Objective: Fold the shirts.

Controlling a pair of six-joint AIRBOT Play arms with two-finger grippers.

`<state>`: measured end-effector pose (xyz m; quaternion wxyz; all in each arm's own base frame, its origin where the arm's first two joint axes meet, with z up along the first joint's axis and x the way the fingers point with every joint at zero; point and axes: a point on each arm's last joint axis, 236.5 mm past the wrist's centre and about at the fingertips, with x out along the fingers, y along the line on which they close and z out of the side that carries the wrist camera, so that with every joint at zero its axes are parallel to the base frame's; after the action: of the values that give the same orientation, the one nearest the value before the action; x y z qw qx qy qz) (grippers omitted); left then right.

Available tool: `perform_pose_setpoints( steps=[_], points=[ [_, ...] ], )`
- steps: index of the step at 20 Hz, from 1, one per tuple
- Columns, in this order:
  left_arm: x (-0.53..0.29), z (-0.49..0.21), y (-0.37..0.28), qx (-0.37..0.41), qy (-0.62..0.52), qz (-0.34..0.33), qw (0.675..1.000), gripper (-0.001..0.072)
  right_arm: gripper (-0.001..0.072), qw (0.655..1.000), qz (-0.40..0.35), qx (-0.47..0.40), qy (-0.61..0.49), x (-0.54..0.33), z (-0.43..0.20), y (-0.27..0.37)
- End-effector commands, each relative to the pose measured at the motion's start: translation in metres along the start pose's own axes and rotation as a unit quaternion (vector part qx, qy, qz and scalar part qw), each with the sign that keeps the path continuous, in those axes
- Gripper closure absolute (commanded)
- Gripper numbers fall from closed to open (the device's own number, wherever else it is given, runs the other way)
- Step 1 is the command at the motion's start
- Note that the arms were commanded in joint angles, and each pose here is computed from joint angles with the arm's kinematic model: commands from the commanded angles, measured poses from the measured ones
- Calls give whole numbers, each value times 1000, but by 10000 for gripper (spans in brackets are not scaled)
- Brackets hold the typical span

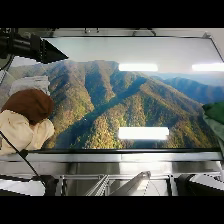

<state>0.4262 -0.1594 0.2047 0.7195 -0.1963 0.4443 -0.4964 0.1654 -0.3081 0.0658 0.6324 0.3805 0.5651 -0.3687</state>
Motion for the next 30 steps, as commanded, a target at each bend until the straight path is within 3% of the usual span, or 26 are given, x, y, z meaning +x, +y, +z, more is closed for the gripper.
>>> perform_pose_setpoints(
  steps=[1, 3, 4, 8, 9, 10, 11, 16, 20, 22, 27, 30],
  points=[
    [11, -4, -9, 7, 14, -9, 1000, 687, 649, 995, -86, 20, 51, 28, -23, -51],
    [17, -5, -13, 11, 20, -13, 1000, 687, 159, 993, -89, 20, 75, 40, -31, -52],
    [19, -5, -14, 12, 22, -15, 1000, 687, 77, 992, -89, 22, 86, 42, -34, -52],
    [20, -5, -15, 12, 22, -15, 1000, 687, 75, 992, -77, 33, 93, 44, -37, -38],
    [19, -5, -14, 12, 22, -15, 1000, 687, 91, 993, -66, 31, 93, 45, -37, -28],
    [18, -5, -14, 11, 21, -14, 1000, 687, 310, 994, -47, 39, 96, 46, -39, -13],
    [18, -5, -14, 12, 21, -15, 1000, 687, 689, 994, -13, 38, 99, 46, -40, 11],
    [17, -13, -18, -5, 39, -21, 999, 688, 696, 973, 197, -79, 91, 21, -62, 172],
    [24, -15, -28, -21, 37, -20, 999, 694, 698, 921, 259, -262, 128, 7, -168, 264],
    [35, -35, -39, -37, 47, -20, 998, 694, 698, 898, 272, -323, 124, 12, -225, 280],
    [52, -167, -13, -118, 83, 91, 985, 686, 697, 833, 350, -407, 132, 26, -361, 259],
    [63, -247, 1, -166, 67, 109, 978, 686, 696, 818, 371, -424, 118, 37, -390, 244]
  ],
)
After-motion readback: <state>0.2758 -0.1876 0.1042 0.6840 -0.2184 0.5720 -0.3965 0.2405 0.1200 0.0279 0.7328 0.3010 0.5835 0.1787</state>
